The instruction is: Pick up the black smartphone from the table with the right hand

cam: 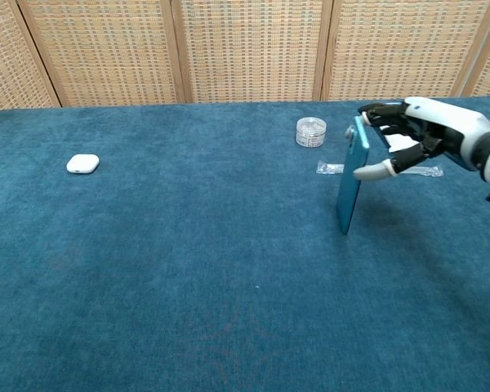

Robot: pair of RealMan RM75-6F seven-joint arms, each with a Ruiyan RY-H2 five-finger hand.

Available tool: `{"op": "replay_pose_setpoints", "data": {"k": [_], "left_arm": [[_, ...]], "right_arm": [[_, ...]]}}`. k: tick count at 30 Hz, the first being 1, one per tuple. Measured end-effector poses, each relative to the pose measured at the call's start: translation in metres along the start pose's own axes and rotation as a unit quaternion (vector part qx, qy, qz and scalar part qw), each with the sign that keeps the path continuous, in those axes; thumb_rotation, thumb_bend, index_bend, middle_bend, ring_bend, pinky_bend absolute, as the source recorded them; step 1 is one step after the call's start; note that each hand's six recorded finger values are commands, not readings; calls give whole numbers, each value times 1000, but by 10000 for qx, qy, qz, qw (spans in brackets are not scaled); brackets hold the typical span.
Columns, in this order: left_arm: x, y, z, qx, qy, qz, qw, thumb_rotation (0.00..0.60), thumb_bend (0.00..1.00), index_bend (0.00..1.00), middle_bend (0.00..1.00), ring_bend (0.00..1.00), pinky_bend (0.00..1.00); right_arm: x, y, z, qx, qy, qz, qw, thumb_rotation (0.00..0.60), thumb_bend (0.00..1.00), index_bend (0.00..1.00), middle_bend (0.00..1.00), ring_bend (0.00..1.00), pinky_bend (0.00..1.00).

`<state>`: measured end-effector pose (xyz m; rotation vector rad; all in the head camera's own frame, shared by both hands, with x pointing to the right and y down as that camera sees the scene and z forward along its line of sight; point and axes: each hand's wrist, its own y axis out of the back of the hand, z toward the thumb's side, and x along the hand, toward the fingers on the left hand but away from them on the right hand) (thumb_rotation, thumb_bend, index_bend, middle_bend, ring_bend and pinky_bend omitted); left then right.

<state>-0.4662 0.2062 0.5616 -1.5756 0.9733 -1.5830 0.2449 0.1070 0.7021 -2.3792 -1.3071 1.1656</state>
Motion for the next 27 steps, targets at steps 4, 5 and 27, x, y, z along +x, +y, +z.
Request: {"op": "replay_pose_setpoints", "data": {"k": [4,5,27], "left_arm": [[-1,1,0,-2,4,23,10000,600,0,0,0,0,0],[-1,1,0,-3,7,29,10000,600,0,0,0,0,0],[-19,8,16,47,-349,260,9990,600,0,0,0,0,0]], "right_arm": [[9,12,-19,-122,-83,1,9999,600,282,0,0,0,0],[13,16,-24,-123,-90,-4,9999,600,262,0,0,0,0],[163,154,-26,2061,524,-1334,9680,600,207,0,0,0,0]]}}
